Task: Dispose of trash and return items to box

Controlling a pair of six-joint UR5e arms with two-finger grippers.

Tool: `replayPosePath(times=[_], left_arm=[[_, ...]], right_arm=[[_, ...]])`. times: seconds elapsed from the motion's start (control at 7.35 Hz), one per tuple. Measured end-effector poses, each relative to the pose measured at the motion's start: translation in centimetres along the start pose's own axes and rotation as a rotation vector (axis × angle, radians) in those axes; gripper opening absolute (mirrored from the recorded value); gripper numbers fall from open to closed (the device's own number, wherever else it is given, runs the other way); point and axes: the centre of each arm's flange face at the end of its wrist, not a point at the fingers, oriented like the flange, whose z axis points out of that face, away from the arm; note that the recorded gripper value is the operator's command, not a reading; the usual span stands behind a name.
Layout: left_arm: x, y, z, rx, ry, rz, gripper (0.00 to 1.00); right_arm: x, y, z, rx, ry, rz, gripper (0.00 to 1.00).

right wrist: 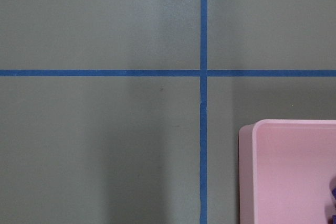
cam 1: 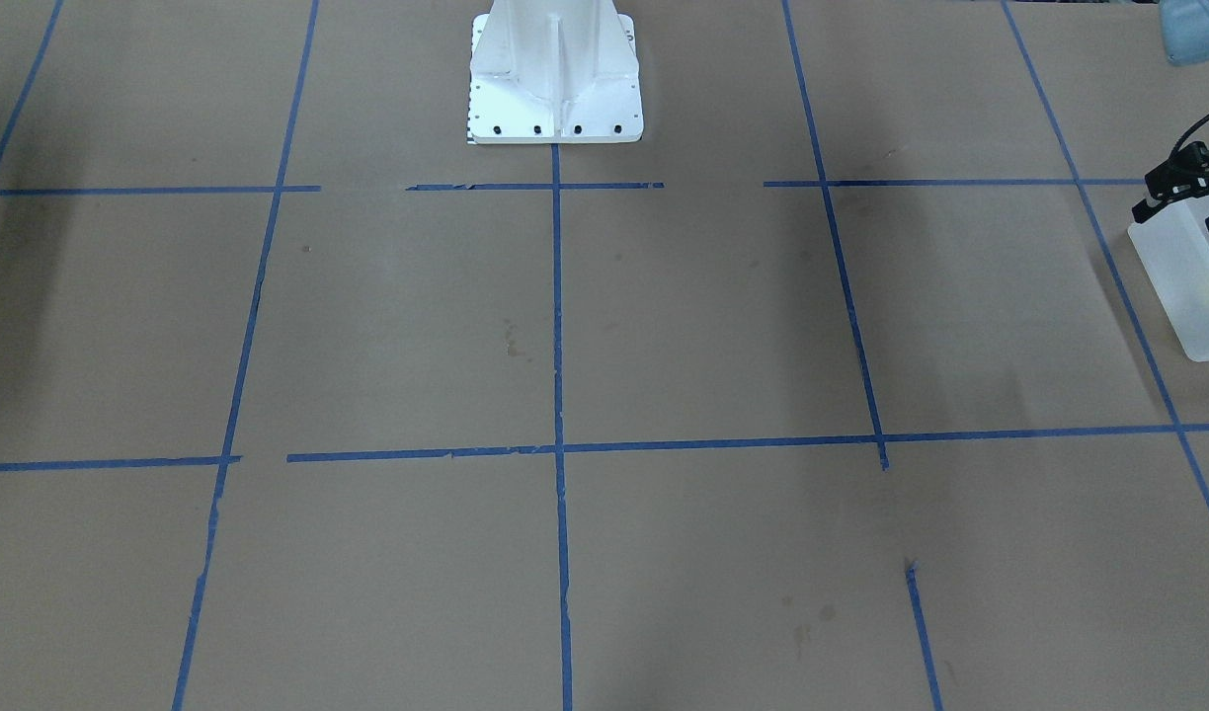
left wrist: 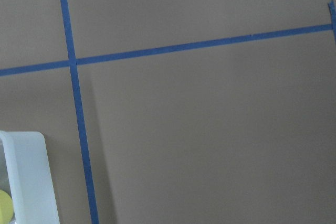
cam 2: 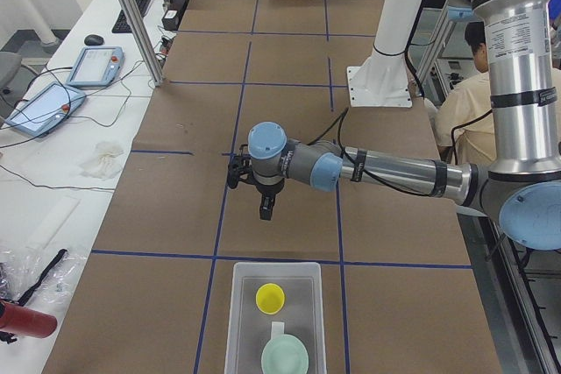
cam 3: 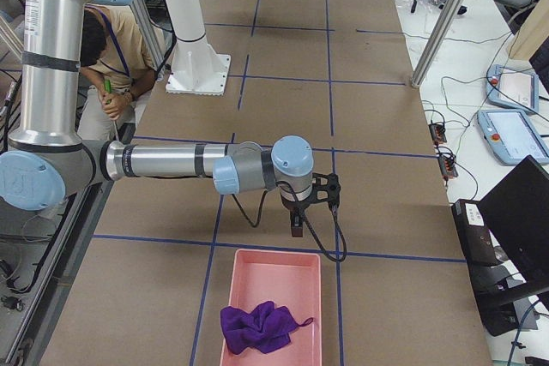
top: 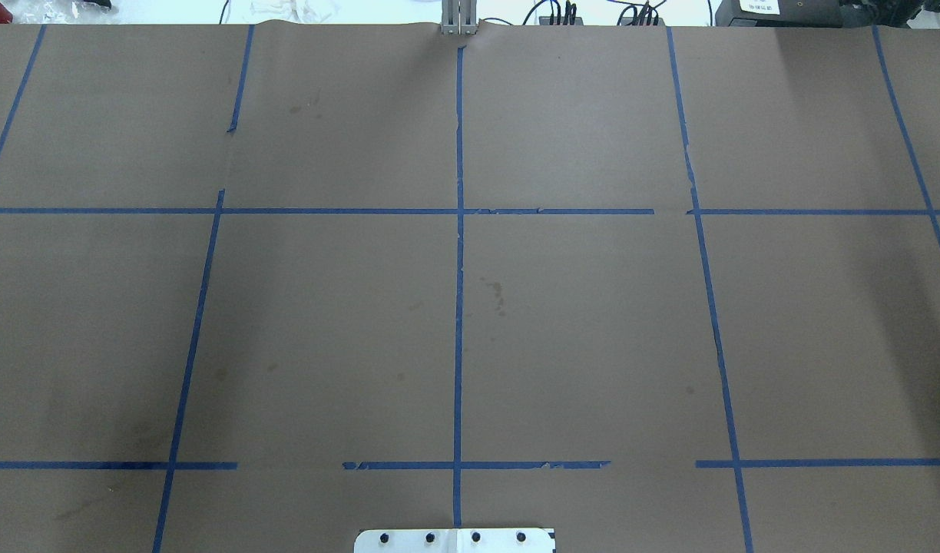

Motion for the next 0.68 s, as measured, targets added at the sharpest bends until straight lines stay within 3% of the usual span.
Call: replayPosePath(times=[0.14, 0.41, 0.68], left_arm=[[-0.3, 0.0, -0.1, 0.004, 0.000, -0.001, 1.00], [-2.2, -0.4, -3.3, 0.087, -0.016, -0.008, 1.00], [-4.6, -0.4, -4.8, 0.122, -0.106, 0.035, 1.00]], right_arm=[[-1.3, 0.0, -0.5, -0.012, 0.006, -0.007, 1.00], [-3.9, 0.9, -1.2, -0.059, 0.017, -0.004, 1.00], [-4.2, 2.1, -0.3, -0.098, 0.028, -0.022, 1.00]])
